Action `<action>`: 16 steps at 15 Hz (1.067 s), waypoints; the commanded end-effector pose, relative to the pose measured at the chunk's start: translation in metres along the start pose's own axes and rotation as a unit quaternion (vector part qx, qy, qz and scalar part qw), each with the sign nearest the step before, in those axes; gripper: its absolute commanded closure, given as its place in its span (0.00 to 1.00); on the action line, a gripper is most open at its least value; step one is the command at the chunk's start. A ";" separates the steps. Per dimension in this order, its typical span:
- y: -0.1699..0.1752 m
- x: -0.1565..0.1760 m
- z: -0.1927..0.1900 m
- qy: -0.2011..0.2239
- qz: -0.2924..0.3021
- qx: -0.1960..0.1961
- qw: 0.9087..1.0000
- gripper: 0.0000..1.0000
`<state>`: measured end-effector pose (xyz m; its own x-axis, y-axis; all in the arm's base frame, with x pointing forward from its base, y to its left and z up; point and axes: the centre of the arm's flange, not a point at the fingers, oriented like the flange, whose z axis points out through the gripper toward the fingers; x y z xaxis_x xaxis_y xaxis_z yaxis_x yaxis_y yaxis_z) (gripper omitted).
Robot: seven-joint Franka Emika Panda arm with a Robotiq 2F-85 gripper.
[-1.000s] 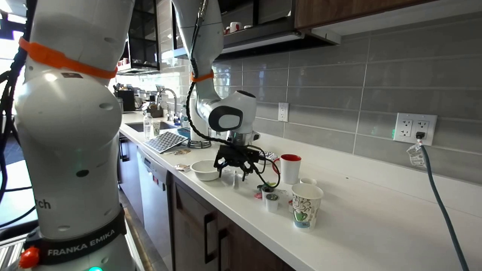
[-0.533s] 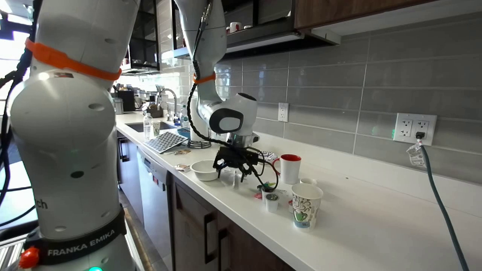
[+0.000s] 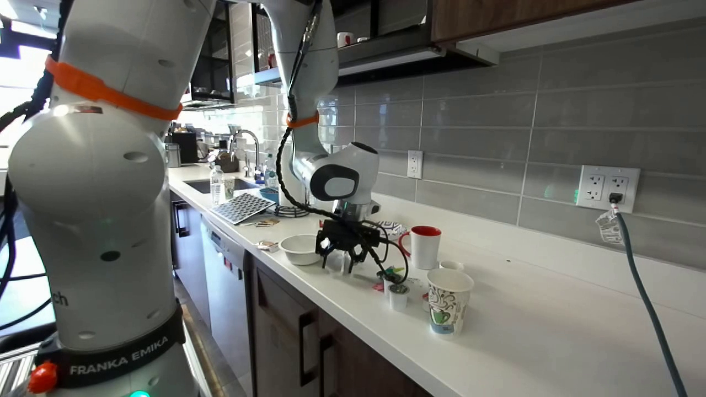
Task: Remove the wooden stirrer from the white packet.
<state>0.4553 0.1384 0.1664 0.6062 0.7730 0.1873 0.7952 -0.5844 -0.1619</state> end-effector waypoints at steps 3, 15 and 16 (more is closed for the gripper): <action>0.008 0.001 0.009 -0.003 -0.004 0.002 1.000 0.26; 0.015 0.000 0.008 -0.006 -0.010 -0.001 1.000 0.99; 0.016 0.000 0.008 -0.006 -0.010 -0.001 1.000 1.00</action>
<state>0.4662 0.1299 0.1609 0.5865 0.7884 0.1855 0.8098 -0.5664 -0.1530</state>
